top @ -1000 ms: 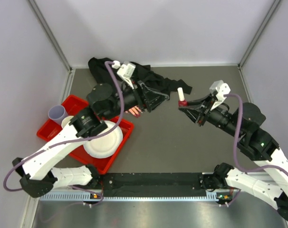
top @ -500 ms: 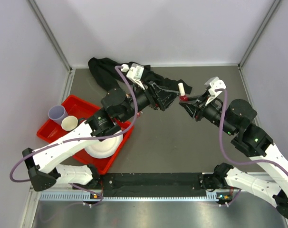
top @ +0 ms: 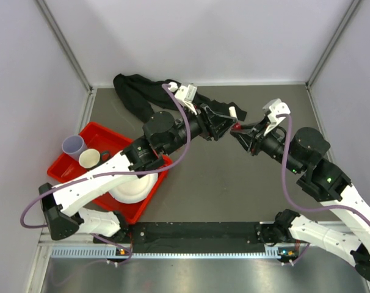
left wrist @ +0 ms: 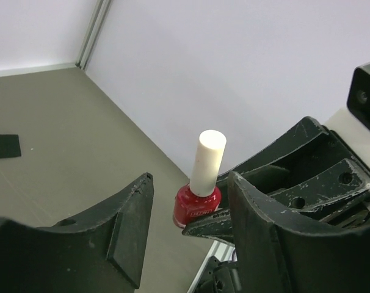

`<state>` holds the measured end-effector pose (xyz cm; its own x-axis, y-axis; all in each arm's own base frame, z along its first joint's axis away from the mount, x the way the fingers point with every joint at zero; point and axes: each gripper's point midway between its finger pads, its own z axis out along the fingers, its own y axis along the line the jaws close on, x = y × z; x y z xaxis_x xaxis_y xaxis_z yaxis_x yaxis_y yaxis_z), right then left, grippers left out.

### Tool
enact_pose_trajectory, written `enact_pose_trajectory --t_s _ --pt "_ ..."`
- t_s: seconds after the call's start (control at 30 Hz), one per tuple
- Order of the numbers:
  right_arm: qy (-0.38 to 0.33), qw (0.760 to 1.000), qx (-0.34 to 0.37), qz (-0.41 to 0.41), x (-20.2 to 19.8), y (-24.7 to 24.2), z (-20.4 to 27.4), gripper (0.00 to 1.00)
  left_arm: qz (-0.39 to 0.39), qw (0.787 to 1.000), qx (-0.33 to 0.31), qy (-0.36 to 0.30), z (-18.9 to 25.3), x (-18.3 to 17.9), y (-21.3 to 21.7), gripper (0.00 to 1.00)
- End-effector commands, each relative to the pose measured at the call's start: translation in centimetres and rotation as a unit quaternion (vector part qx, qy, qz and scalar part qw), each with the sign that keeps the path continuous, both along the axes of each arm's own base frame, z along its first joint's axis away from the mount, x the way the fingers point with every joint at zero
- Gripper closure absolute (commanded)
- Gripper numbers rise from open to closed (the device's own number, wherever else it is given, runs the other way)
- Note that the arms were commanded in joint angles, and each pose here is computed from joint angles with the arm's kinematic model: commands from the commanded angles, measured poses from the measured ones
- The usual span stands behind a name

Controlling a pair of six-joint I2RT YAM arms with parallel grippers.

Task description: Paint the nails

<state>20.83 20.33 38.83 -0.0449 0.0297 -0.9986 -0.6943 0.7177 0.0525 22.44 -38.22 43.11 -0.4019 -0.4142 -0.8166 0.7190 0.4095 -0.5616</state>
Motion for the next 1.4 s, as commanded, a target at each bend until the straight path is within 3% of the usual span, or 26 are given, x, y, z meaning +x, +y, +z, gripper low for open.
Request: enact_pose_trajectory --t_s 0.0,0.2,0.3,0.4,0.43,0.47,0.53,0.67,0.77,0.8,0.87,0.93,1.03,1.13,1.23,1.27,1.3,1.33,1.37 --pt "-0.033 0.999 0.035 0.007 -0.8 -0.5 3.5 1.0 -0.016 0.998 -0.053 -0.04 4.2 -0.8 -0.1 0.44" --pt "-0.033 0.998 0.042 0.014 -1.2 -0.5 3.8 1.0 -0.042 0.997 -0.052 -0.047 4.1 -1.3 -1.0 0.48" --pt "-0.037 0.998 0.049 0.022 -1.7 -0.5 4.2 1.0 -0.06 0.996 -0.043 -0.056 3.6 -1.7 -1.4 0.59" --pt "-0.044 0.997 0.057 0.039 -2.4 -0.3 4.7 1.0 -0.104 0.99 -0.039 -0.09 3.6 -3.5 -1.6 0.76" --pt "-0.046 0.996 0.062 0.045 -2.7 -0.3 4.9 1.0 -0.122 0.987 -0.039 -0.101 3.7 -4.2 -1.5 0.8" --pt "-0.05 0.995 0.065 0.064 -3.4 0.0 5.1 1.0 -0.158 0.98 -0.036 -0.114 3.6 -5.5 -1.7 0.9" --pt "-0.06 0.991 0.082 0.086 -4.4 0.1 5.9 1.0 -0.197 0.971 -0.035 -0.13 3.2 -6.7 -2.0 0.96" --pt "-0.065 0.98 0.103 0.156 -7.1 1.0 7.0 1.0 -0.321 0.932 -0.045 -0.165 2.2 -11.2 -2.1 1.0" --pt "-0.072 0.964 0.119 0.228 -9.9 1.6 8.0 1.0 -0.413 0.888 -0.07 -0.192 2.1 -14.9 -1.0 1.0" --pt "-0.074 0.957 0.122 0.253 -10.8 1.9 8.2 1.0 -0.463 0.863 -0.073 -0.187 1.7 -16.7 -0.1 1.0" --pt "-0.078 0.934 0.129 0.325 -13.4 2.5 8.8 1.0 -0.495 0.837 -0.096 -0.212 2.3 -18.2 1.0 1.0" --pt "-0.062 0.92 0.141 0.361 -14.6 2.8 9.0 1.0 -0.546 0.81 -0.095 -0.192 1.7 -19.7 1.9 1.0" --pt "-0.065 0.905 0.158 0.39 -15.8 2.7 9.8 1.0 -0.575 0.788 -0.113 -0.189 2.0 -21.0 3.2 1.0" --pt "-0.058 0.912 0.158 0.375 -15.3 2.7 9.6 1.0 -0.565 0.801 -0.103 -0.168 2.0 -20.7 3.0 0.93" --pt "-0.045 0.926 0.148 0.345 -14.3 2.6 8.9 1.0 -0.503 0.85 -0.054 -0.146 1.5 -18.8 1.8 0.71" --pt "-0.045 0.933 0.148 0.325 -13.7 2.3 9.1 1.0 -0.454 0.878 -0.047 -0.145 1.8 -17.3 1.2 0.55" --pt "-0.04 0.939 0.143 0.311 -13.2 2.3 8.8 1.0 -0.417 0.887 -0.038 -0.193 3.1 -16.7 1.8 0.51" --pt "-0.034 0.947 0.128 0.293 -12.5 2.1 8.0 1.0 -0.398 0.903 -0.008 -0.164 1.9 -15.9 1.8 0.45" --pt "-0.036 0.954 0.126 0.268 -11.8 1.7 8.2 1.0 -0.346 0.921 -0.001 -0.182 2.3 -14.3 1.7 0.41"
